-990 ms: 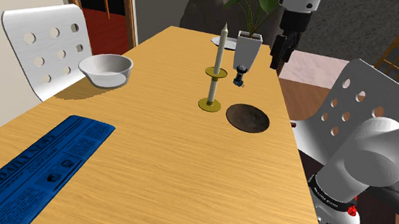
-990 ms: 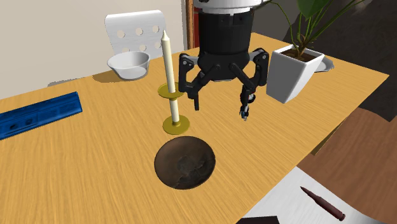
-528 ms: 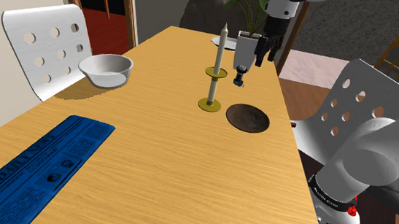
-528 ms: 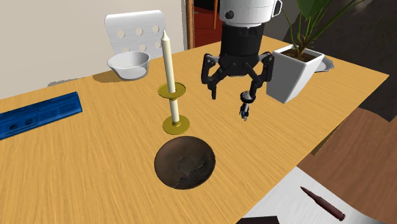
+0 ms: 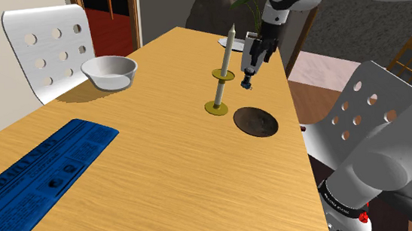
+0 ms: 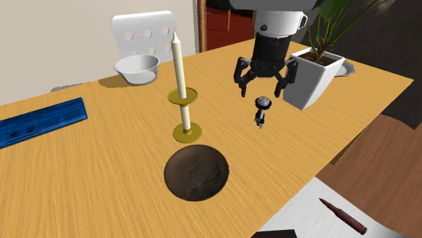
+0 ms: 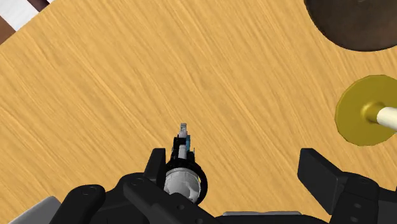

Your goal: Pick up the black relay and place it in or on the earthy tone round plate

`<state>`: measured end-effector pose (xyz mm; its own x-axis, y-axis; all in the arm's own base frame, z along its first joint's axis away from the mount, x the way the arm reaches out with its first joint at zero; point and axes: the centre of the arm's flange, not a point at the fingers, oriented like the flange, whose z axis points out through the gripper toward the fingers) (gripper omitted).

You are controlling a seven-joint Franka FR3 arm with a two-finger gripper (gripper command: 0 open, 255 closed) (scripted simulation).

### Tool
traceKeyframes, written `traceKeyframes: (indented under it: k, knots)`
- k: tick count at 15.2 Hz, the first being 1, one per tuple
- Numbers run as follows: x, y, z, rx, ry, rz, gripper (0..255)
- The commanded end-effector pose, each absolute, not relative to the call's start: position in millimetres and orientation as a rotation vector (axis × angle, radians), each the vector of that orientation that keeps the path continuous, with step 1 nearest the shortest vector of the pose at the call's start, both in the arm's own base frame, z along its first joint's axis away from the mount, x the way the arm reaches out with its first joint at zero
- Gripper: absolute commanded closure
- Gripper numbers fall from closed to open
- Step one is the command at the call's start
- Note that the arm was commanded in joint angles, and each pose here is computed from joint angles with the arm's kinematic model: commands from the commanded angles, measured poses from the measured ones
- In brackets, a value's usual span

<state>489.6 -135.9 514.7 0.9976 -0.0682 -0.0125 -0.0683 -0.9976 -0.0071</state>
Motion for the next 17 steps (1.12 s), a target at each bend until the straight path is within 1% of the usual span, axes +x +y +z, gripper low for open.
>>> traceKeyframes:
  k: [1, 5, 12, 17]
  knots:
    - [510.3, -152.3, 504.5, -3.126, 0.127, 0.009, 0]
    - [541.9, -179.5, 489.2, -3.115, 0.161, -0.005, 0]
    - [542.0, -178.6, 449.2, -3.115, 0.161, -0.005, 0]
    - [542.0, -178.6, 449.2, -3.115, 0.161, -0.005, 0]
